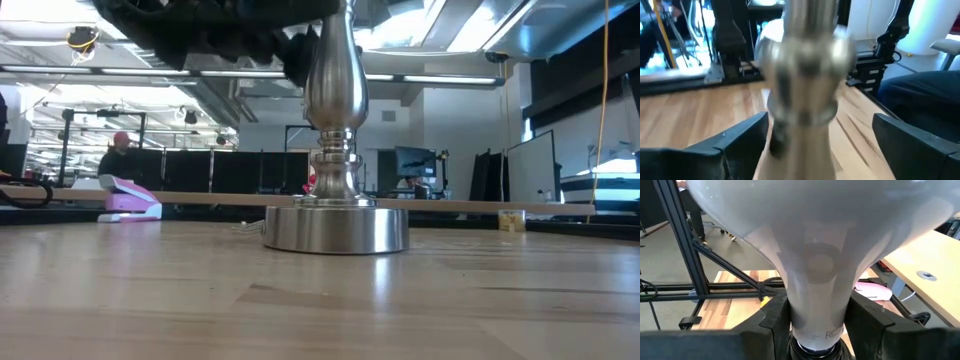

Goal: Screw lightbulb
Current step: Insert the light bulb into the lamp

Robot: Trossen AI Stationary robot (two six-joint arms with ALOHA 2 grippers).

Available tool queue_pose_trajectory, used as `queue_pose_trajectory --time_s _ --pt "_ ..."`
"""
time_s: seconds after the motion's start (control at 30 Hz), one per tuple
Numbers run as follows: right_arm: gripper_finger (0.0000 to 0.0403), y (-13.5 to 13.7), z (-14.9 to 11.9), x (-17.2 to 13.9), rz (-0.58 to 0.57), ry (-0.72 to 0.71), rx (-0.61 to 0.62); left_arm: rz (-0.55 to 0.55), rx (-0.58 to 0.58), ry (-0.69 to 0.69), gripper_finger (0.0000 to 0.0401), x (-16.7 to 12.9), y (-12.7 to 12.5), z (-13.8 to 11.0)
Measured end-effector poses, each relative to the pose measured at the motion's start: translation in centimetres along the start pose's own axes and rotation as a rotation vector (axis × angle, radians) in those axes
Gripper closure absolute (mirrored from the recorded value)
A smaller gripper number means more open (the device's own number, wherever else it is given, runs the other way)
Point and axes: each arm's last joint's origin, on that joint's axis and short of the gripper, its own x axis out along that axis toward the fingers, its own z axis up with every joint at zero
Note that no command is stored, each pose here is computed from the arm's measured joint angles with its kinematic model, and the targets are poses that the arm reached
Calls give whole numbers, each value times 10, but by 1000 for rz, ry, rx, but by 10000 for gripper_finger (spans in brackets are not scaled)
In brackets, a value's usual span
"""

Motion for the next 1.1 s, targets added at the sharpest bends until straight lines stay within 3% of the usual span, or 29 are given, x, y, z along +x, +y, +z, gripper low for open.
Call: queue_pose_trajectory --time_s 0.3,0.5,0.6,0.77,0.9,1.1 --pt "246 0 0 0 -16 -5 -5 22 80 -14 146 0 2 3" --pt "246 0 1 0 -16 -7 -8 25 143 -35 234 0 4 5" --pt "246 0 1 0 -7 -12 -10 13 112 -33 276 0 4 5" --pt "246 0 3 0 -11 -31 -35 55 82 -23 278 0 4 5" --pt "246 -1 11 -6 14 -52 -48 153 77 -10 278 0 -1 7" --pt "246 -10 33 -25 42 -23 -100 473 86 70 278 5 -15 30"
